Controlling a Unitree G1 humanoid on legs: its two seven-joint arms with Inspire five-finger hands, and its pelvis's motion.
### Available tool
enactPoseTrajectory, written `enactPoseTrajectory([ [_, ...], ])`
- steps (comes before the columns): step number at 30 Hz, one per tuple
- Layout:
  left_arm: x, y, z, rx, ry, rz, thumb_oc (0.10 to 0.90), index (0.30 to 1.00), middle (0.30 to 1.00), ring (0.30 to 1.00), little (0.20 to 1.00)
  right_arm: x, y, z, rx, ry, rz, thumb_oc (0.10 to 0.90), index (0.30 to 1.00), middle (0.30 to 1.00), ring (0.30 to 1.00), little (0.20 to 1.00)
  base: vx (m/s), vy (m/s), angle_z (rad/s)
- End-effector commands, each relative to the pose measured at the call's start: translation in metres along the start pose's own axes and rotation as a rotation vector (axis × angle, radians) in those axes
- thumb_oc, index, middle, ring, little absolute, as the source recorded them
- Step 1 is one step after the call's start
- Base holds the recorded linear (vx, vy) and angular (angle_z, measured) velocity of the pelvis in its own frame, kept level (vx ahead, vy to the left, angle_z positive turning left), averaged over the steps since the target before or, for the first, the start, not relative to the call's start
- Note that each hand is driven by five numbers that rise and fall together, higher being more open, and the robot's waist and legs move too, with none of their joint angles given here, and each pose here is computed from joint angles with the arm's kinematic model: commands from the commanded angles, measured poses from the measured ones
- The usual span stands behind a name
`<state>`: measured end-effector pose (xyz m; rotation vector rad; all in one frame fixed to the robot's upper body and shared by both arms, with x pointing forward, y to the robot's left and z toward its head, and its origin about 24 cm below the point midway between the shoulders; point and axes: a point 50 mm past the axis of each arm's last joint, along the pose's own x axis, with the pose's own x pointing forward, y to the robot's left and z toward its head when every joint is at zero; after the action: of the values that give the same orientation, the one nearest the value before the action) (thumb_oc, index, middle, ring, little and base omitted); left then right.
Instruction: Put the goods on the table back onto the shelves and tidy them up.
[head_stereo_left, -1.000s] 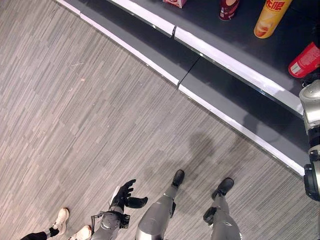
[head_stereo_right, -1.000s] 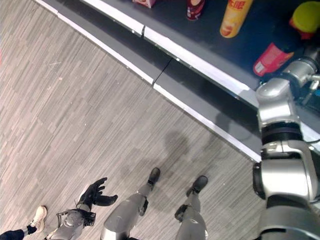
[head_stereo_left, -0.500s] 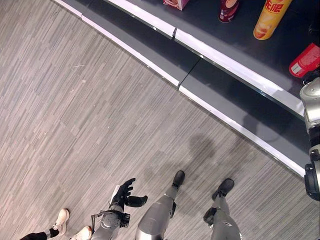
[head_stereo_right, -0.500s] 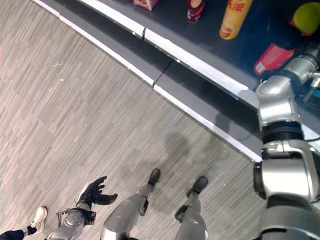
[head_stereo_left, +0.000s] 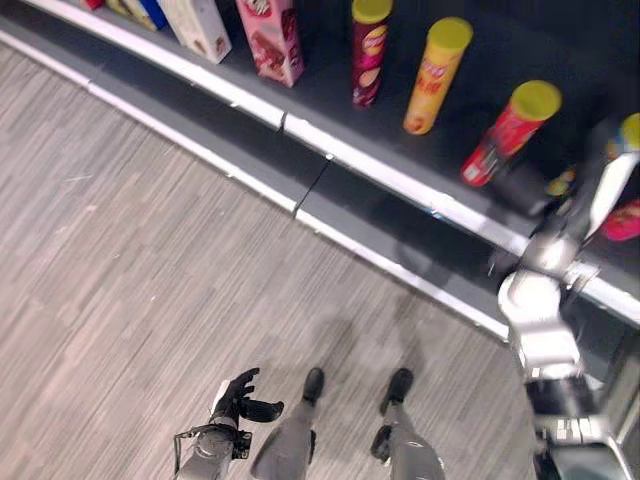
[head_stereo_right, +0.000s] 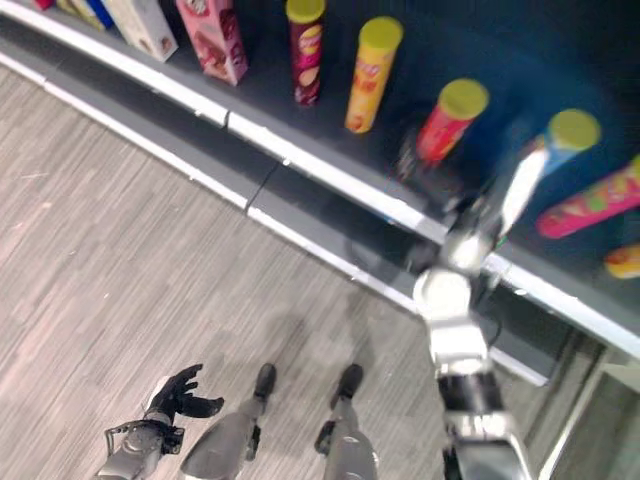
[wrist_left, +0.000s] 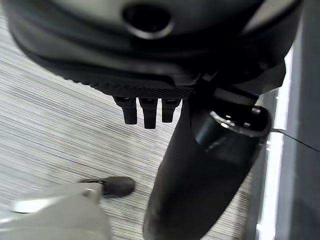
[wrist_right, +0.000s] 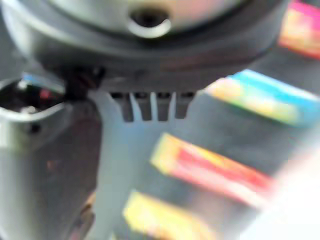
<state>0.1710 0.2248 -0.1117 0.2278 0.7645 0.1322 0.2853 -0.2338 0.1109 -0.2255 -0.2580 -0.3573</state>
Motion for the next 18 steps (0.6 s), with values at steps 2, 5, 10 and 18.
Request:
enactPoseTrajectory([
  [2, -0.021, 0.042, -0.048, 0.051, 0.140, 0.059, 0.800, 0.900, 0.900, 0.900, 0.900, 0.004, -0.021, 0.029, 0.265, -0.157, 0.187, 0.800, 0.900, 0.900, 0.900, 0.900, 0.10, 0.153, -0.60],
  [5, -0.023, 0.044, -0.055, 0.034, 0.158, 0.054, 0.800, 0.900, 0.900, 0.900, 0.900, -0.019, -0.019, -0.005, 0.345, 0.001, 0.246, 0.800, 0.900, 0.900, 0.900, 0.900, 0.07, 0.158, -0.70],
  [10, -0.023, 0.043, -0.062, 0.015, 0.192, 0.055, 0.800, 0.900, 0.900, 0.900, 0.900, -0.056, -0.018, -0.061, 0.287, 0.277, 0.292, 0.800, 0.900, 0.900, 0.900, 0.900, 0.04, 0.157, -0.51],
  [18, -0.009, 0.053, -0.028, -0.022, 0.075, 0.094, 0.800, 0.900, 0.900, 0.900, 0.900, -0.118, 0.005, -0.152, -0.055, 0.741, 0.355, 0.800, 0.900, 0.900, 0.900, 0.900, -0.07, 0.002, -0.77],
])
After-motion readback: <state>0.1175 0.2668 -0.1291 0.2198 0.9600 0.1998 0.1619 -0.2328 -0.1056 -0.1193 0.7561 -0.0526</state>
